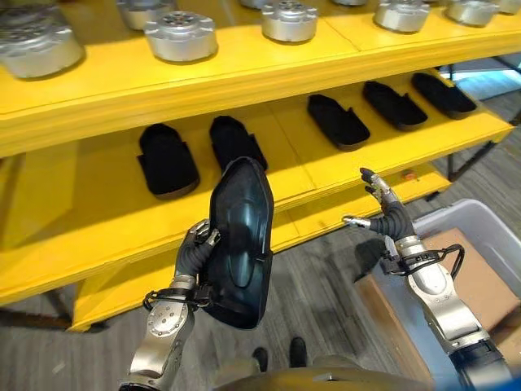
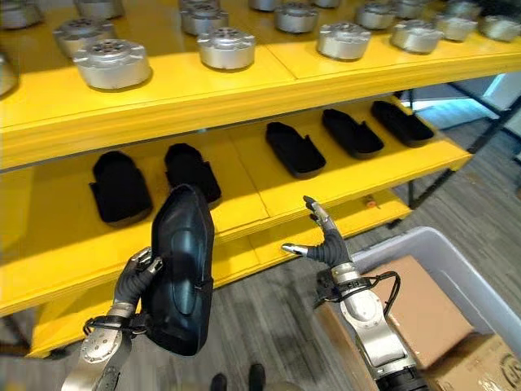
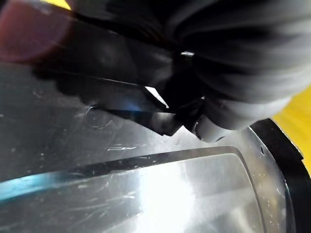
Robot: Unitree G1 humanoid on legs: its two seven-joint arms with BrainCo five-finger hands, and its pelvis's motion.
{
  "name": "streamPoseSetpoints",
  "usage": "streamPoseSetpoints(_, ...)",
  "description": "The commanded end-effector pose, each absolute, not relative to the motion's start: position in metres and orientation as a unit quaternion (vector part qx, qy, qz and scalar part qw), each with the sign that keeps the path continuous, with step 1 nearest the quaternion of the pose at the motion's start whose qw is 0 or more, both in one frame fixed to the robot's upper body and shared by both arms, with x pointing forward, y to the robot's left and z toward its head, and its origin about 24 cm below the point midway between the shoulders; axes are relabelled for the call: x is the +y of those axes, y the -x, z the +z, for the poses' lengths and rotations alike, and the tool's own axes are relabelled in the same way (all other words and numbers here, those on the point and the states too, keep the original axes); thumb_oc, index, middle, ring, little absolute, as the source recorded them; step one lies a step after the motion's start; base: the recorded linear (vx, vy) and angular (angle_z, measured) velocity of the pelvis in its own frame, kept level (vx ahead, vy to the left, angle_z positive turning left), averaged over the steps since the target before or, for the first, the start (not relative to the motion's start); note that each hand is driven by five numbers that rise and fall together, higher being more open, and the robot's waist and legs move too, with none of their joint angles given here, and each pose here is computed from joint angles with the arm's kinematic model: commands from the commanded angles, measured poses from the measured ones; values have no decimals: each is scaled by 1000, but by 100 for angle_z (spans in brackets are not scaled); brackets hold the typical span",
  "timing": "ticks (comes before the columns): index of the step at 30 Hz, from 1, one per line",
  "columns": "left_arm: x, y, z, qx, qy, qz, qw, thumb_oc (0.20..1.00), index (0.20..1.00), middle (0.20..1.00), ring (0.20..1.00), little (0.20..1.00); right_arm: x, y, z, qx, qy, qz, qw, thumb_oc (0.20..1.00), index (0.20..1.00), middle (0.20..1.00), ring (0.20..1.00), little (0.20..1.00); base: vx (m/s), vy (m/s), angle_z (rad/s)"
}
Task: Move parts from the plastic box to the shelf.
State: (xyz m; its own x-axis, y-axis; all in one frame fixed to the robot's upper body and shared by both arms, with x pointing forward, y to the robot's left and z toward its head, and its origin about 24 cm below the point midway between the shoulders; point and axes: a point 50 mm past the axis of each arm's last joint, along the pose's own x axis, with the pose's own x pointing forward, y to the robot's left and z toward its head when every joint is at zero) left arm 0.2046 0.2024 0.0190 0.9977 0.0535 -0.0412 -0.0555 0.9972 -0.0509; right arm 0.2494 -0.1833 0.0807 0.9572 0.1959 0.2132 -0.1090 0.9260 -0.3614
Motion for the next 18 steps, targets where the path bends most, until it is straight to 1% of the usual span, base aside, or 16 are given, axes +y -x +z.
streamPoseSetpoints(1,209,-208,47,-60,36,35,997,200,200,200,200,200,-181,-249,101,-184,158,77,967,1000,1000,1000,1000,1000,8,131,15)
streamPoseSetpoints(5,211,-210,54,-73,44,45,995,200,200,200,200,200,-182,-253,102,-187,158,65,967,1000,1000,1000,1000,1000,-34,207,-13)
streamPoseSetpoints(8,202,-219,56,-75,59,25,995,200,200,200,200,200,-191,-252,97,-171,149,42,973,1000,1000,1000,1000,1000,-21,565,28)
streamPoseSetpoints(9,202,-218,55,-74,59,24,995,200,200,200,200,200,-192,-251,96,-168,152,40,973,1000,1000,1000,1000,1000,32,333,49)
streamPoseSetpoints(12,204,-218,55,-73,55,25,996,200,200,200,200,200,-194,-248,92,-161,155,33,974,1000,1000,1000,1000,1000,66,215,14)
streamPoseSetpoints(18,209,-217,58,-76,33,22,996,200,200,200,200,200,-202,-237,83,-139,157,12,978,1000,1000,1000,1000,1000,98,206,47)
